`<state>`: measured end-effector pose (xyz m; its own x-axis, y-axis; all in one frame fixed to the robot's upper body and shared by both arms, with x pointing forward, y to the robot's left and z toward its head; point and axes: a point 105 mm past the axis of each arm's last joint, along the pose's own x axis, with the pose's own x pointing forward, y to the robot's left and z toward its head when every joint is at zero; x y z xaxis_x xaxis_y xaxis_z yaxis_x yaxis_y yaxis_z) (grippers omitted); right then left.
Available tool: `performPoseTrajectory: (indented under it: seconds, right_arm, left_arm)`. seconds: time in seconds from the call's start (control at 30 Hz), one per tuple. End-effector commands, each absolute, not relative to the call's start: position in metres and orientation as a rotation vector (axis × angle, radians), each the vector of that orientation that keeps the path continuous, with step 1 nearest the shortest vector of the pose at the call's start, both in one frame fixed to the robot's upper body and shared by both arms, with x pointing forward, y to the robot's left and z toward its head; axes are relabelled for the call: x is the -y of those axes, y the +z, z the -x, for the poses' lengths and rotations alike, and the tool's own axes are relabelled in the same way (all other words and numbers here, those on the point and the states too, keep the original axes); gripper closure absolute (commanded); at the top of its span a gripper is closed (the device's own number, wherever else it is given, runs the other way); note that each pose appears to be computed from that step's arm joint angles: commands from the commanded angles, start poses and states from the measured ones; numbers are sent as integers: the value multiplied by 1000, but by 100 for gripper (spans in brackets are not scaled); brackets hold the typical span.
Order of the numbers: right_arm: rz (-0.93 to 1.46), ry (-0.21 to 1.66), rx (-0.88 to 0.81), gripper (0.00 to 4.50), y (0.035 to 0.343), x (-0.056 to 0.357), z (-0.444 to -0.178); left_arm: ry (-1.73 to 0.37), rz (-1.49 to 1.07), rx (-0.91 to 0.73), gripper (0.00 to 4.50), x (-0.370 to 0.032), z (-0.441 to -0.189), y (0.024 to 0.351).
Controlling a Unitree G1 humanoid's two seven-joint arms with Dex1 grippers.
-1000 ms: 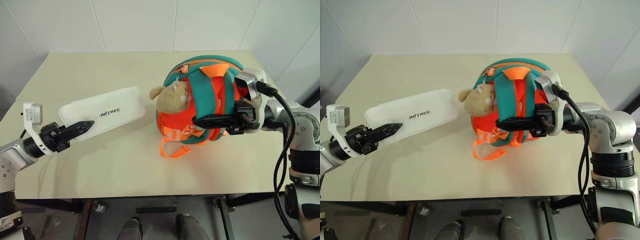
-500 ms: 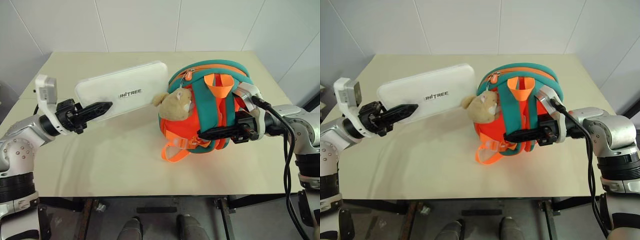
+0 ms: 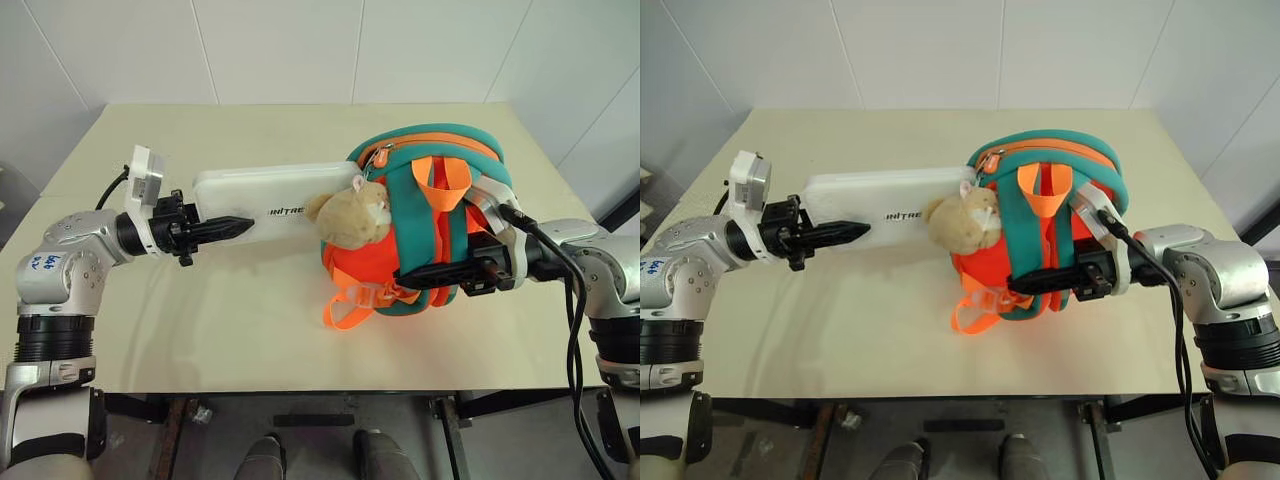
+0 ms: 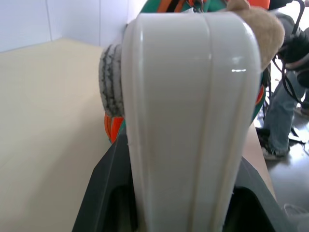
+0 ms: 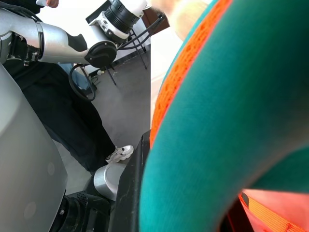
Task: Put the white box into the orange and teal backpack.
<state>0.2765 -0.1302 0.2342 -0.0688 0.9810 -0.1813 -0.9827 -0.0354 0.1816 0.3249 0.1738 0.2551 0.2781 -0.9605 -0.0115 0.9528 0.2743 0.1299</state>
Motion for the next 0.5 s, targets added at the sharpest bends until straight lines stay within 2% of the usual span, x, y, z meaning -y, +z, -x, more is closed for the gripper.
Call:
performPoseTrajectory:
  seconds: [0.03,0.23,0.5]
  right_arm:
    - [45,1652,-246,447,245,129,-268]
    - [60,1689,-248,447,244,123,-268]
    - [73,1702,-251,447,240,119,-267]
  left_arm:
    - [-1355,-239,48,316,-165,-324,257]
    - [-1375,-373,80,316,-128,-360,281]
    - [-1395,-434,108,316,-76,-382,291]
